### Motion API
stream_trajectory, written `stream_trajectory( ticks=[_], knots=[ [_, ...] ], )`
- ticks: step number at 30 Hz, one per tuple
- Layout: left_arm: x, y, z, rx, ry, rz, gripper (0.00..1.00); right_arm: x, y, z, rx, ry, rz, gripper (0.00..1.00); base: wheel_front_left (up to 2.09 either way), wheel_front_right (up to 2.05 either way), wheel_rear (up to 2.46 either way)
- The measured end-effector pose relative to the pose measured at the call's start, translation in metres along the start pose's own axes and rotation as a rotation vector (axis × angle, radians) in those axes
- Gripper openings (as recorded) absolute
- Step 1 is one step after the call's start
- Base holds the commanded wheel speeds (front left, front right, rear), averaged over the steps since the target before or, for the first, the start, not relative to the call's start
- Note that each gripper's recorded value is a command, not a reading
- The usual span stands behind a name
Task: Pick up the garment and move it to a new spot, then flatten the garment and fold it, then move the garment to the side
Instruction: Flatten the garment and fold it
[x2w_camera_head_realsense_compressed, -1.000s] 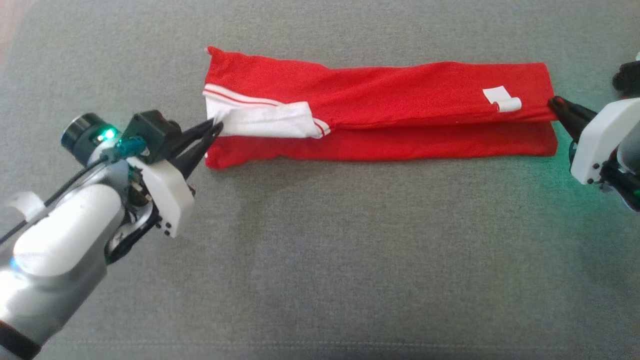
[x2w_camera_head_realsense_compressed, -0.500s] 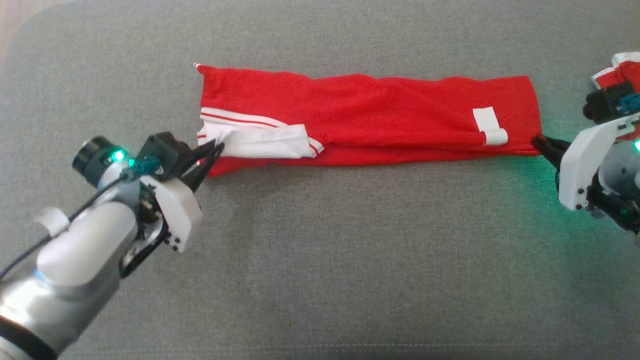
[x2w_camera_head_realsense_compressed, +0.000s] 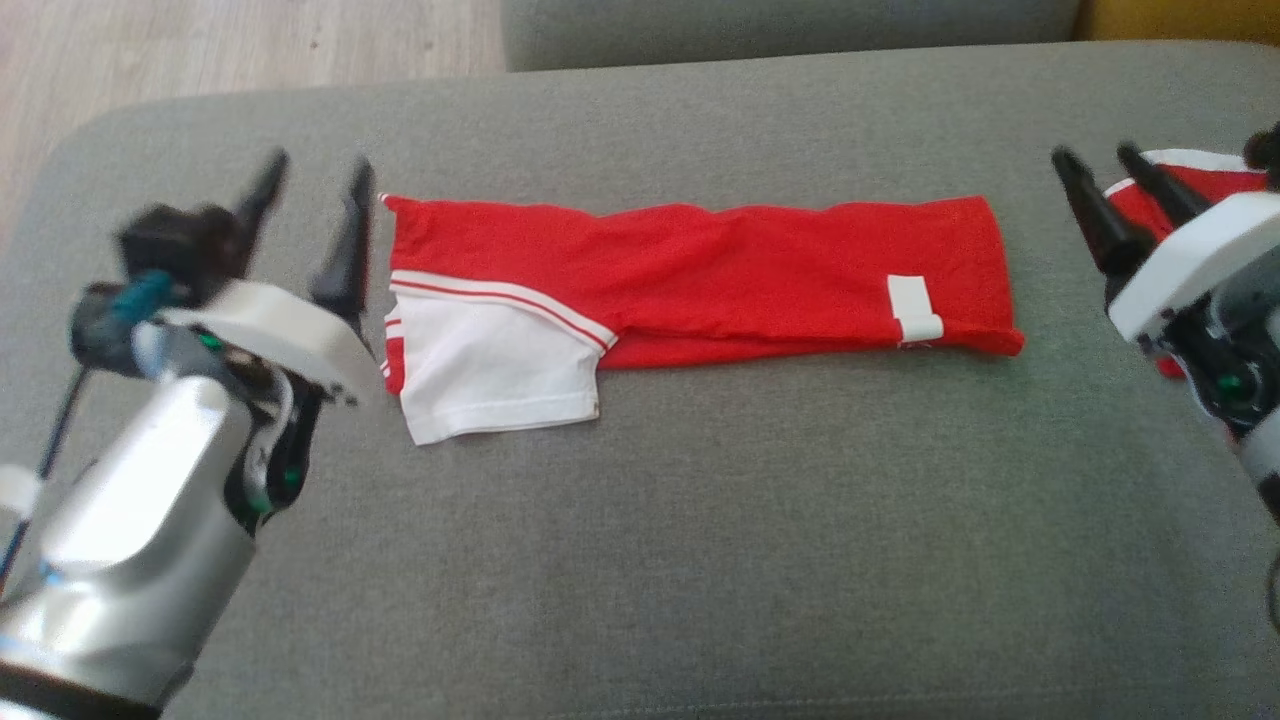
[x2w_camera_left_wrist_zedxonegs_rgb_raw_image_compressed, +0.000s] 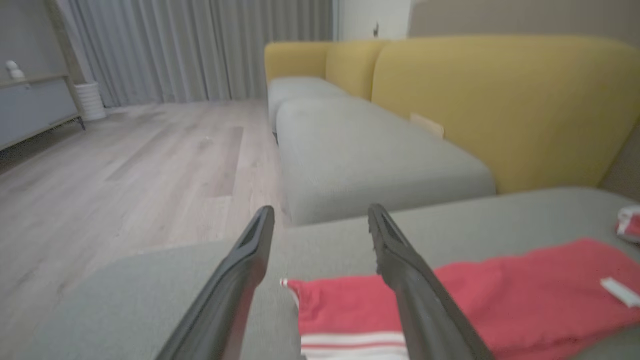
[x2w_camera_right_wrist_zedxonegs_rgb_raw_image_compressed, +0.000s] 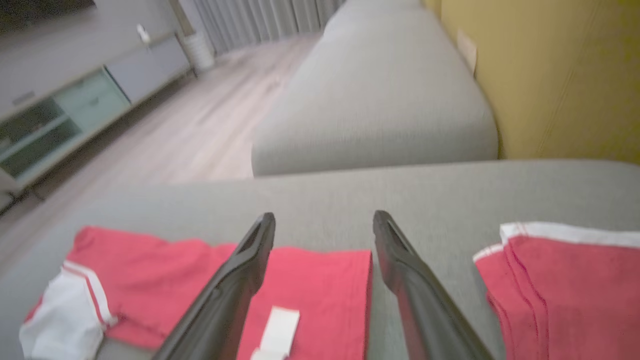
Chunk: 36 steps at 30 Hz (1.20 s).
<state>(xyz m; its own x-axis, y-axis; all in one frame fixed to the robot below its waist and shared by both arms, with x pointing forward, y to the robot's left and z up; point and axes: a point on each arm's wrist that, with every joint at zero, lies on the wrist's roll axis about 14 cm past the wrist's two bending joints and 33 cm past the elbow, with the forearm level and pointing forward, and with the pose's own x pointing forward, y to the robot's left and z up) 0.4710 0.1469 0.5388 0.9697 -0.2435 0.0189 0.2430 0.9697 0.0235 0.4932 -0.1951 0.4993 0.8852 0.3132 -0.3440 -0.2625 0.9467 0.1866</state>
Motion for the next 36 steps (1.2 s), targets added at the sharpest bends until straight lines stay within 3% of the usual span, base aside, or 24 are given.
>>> stream_trajectory(
  ticks=[5, 11, 16, 28, 36],
  knots=[
    [-0.011, 0.004, 0.057, -0.129, -0.219, 0.108, 1.00, -0.007, 0.020, 0.042, 0.070, -0.290, 0.022, 1.00, 0.00, 0.00, 0.00],
    [-0.043, -0.004, 0.036, -0.210, -0.217, 0.149, 1.00, -0.013, 0.048, 0.015, 0.086, -0.370, 0.014, 1.00, 0.00, 0.00, 0.00],
    [-0.061, -0.017, -0.001, -0.277, -0.145, 0.144, 1.00, -0.027, 0.050, -0.007, 0.141, -0.423, -0.082, 1.00, 0.00, 0.00, 0.00],
    [-0.063, -0.018, -0.024, -0.266, -0.106, 0.127, 1.00, -0.028, 0.033, -0.029, 0.107, -0.409, -0.187, 1.00, 0.00, 0.00, 0.00],
    [-0.062, -0.009, -0.037, -0.265, -0.073, 0.149, 1.00, 0.009, 0.012, -0.060, 0.155, -0.254, -0.249, 1.00, 0.00, 0.00, 0.00]
  ],
)
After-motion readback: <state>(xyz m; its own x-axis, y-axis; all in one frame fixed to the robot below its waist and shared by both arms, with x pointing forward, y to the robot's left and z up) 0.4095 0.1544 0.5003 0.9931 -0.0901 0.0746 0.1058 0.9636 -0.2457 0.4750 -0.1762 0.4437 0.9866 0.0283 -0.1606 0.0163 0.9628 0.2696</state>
